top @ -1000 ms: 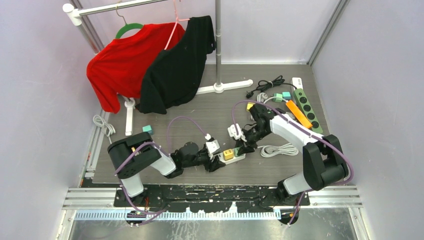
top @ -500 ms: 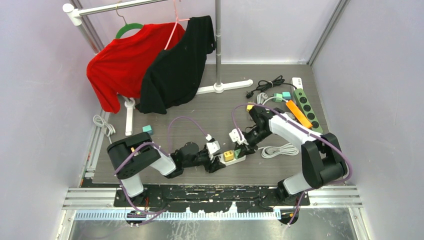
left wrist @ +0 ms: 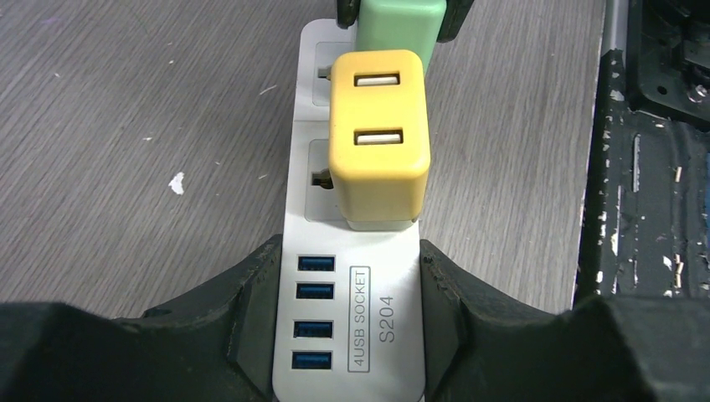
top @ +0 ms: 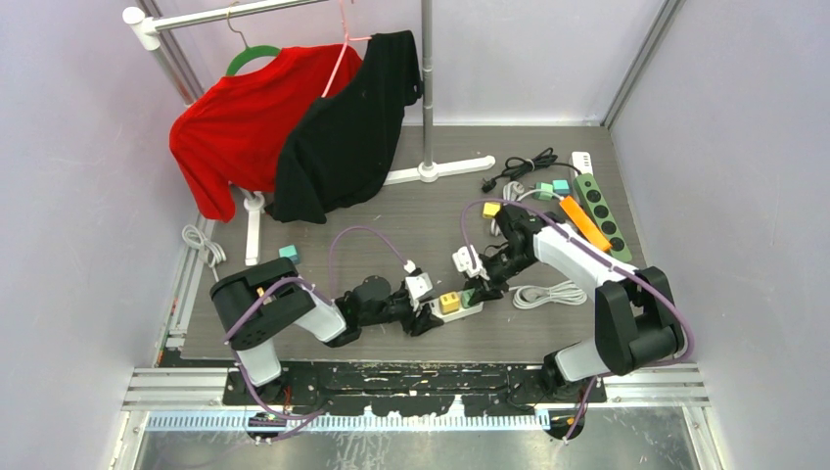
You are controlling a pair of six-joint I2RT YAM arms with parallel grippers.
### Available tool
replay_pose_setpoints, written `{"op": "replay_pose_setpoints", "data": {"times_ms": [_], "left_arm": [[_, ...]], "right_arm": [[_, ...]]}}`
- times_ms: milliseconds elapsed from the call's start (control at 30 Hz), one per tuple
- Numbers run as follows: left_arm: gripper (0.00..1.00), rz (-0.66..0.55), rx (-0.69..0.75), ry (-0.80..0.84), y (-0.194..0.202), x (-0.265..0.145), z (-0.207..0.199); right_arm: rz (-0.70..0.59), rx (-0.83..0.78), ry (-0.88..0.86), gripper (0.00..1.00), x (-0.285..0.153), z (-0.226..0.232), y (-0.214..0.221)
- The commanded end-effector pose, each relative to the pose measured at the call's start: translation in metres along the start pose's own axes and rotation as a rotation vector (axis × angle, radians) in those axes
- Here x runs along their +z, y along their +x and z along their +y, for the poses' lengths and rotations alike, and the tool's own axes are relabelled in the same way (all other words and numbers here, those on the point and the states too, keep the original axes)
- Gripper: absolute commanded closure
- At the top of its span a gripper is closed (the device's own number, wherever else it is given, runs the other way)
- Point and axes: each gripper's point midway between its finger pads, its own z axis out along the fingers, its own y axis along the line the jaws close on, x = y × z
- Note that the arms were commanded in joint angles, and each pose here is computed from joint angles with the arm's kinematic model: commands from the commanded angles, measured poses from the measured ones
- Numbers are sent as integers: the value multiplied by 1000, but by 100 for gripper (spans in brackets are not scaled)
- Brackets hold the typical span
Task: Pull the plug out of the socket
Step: Remove the plug from the socket.
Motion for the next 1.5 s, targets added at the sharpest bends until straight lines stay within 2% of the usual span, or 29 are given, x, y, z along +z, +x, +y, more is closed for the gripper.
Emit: {"op": "replay_pose_setpoints", "data": {"times_ms": [0,67,167,367,467,567,667,767,867,933,1000,1133,1267,1467], "left_arm": [[100,151,-74,-58,44,-14,9],[100,152,-73,-57,43,-14,9],[100,157,-72,-57,43,-14,9],[100,164,-75,-59,45,-13,10],[100,168,-75,-56,47,-12,10],[100,173,-76,-59,49,-13,11],[100,175,-81,-60,52,-14,13],[100,176,-87,-57,53,-15,15],[100,177,-86,-53,53,-13,15],[100,183,-85,-47,53,-12,15],[100,194,-86,-44,54,-11,15],[100,219,-83,-58,58,-13,17],[100,236,-71,-72,61,-16,20],[100,220,-60,-70,56,-17,19]], "right_arm": [[-66,-156,-94,99,-14,23,-19],[-134,-192,-154,99,-8,35,-32],[-137,-193,-155,99,3,32,-37],[-116,-127,24,99,8,-8,-42],[-91,-63,176,99,-5,-33,-41],[-87,-23,239,99,-24,-40,-35],[-79,-76,166,99,-36,-24,-30],[-122,-104,14,99,-31,10,-32],[-195,-138,-114,99,-13,32,-44],[-145,-168,-180,99,9,38,-45],[-99,-143,-162,99,26,31,-43],[-103,-16,-82,99,33,10,-54],[-90,30,26,99,9,-11,-55],[-119,52,39,99,-31,-2,-49]]}}
